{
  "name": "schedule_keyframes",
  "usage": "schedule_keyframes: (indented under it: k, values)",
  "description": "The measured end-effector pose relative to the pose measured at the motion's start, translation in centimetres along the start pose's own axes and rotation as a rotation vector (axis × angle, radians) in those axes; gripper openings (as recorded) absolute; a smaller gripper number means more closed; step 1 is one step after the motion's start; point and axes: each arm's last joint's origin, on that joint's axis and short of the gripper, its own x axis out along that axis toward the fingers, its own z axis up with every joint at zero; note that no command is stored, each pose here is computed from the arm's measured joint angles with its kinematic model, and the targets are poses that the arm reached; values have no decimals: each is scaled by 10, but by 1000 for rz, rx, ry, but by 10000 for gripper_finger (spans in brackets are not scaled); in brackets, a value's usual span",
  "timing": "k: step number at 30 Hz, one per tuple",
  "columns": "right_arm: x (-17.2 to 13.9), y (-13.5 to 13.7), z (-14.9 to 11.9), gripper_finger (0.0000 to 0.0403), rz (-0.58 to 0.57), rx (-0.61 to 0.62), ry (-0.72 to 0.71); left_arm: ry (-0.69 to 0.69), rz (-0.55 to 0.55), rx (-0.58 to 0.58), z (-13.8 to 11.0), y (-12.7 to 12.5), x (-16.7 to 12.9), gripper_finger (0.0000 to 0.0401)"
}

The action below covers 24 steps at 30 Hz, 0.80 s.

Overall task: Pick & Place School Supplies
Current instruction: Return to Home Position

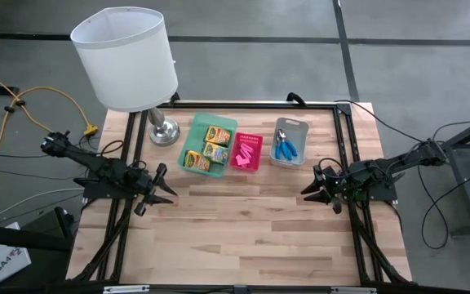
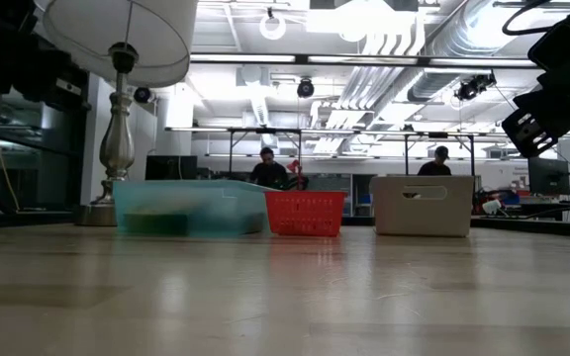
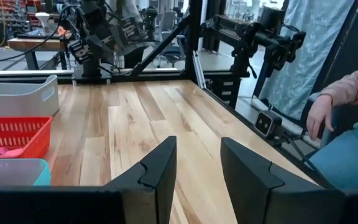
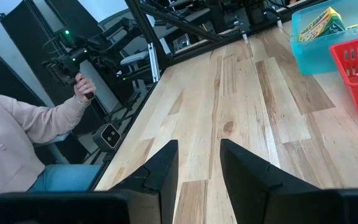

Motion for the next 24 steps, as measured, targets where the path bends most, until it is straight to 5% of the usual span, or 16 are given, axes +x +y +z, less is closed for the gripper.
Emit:
schedule_keyframes:
  k: [24]
  values:
    - [0, 0, 0, 111, 1, 0, -2, 70, 42, -43, -11, 2, 0, 122]
